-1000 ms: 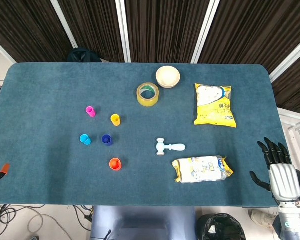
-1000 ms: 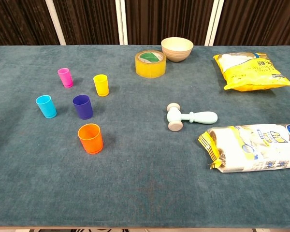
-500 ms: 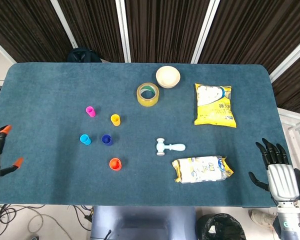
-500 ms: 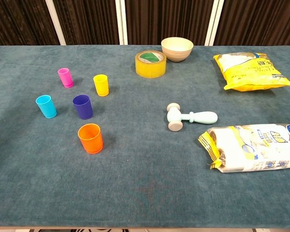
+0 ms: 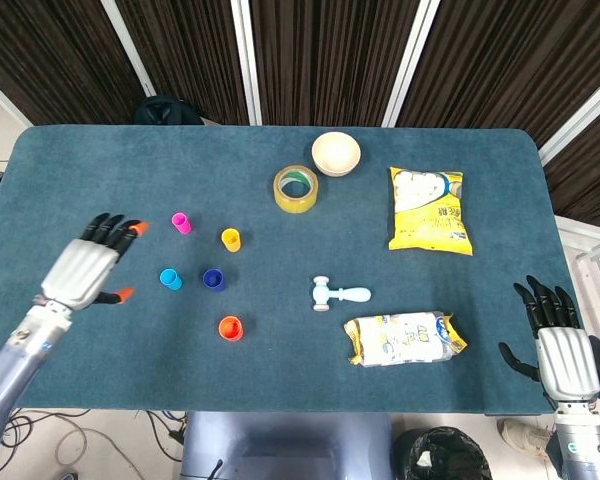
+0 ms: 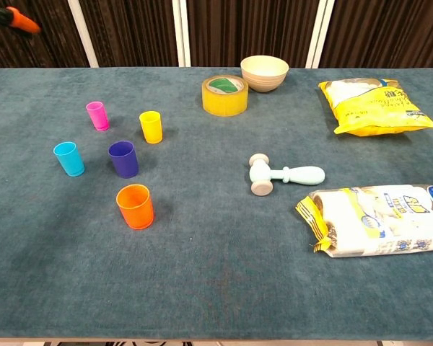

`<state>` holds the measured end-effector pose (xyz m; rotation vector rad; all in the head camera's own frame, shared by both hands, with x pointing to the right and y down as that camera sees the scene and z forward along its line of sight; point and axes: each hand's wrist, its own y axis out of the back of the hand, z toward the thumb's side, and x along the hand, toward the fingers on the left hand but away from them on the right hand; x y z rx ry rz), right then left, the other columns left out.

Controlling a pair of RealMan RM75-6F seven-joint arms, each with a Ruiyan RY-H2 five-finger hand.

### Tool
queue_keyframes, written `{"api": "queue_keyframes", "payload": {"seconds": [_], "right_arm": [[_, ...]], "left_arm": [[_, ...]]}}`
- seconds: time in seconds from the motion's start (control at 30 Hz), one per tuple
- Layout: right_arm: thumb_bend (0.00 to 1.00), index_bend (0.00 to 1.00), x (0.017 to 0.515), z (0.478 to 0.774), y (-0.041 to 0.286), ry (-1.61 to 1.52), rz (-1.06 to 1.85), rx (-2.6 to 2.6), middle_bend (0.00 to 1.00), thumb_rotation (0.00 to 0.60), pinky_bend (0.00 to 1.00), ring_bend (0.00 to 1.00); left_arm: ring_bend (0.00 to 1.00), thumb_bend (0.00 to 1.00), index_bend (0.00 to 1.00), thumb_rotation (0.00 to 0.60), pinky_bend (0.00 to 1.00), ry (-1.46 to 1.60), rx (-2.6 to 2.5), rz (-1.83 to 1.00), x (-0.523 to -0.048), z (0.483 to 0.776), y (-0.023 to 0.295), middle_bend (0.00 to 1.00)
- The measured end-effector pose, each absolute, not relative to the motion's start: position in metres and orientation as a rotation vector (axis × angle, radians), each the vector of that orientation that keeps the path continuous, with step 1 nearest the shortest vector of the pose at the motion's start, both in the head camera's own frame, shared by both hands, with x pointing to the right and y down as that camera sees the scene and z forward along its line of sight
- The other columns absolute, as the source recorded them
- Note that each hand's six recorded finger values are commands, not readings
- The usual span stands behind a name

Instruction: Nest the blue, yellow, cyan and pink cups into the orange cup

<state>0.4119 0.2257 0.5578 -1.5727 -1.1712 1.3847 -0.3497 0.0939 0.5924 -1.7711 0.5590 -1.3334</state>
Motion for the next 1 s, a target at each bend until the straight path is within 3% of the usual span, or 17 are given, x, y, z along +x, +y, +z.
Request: {"api": "queue_keyframes", "payload": {"seconds": [0.33,0.63,1.0], "right_arm": [[0.32,0.11,0.414,0.557,0.225,-1.183,1.386,-1.571,0.04,0.600,0.00,0.10],[0.32,0.11,0.417,0.553,0.223,-1.202,1.384,-1.559,0.04,0.600,0.00,0.10],[0.32,0.11,0.421,0.549,0.222,-1.222,1.377,-1.557,0.04,0.600,0.00,0.10]], "left_arm": [[0.00,0.16,0.06,0.600,0.01,0.414,-1.855,-1.354,-0.299,0.630,0.095,0.09],[0.00,0.16,0.17,0.600,0.01,0.359,-1.861,-1.405,-0.271,0.667,0.096,0.10],[0.00,0.16,0.20,0.600,0.01,0.323,-1.801,-1.425,-0.252,0.684,0.094,0.10]]}}
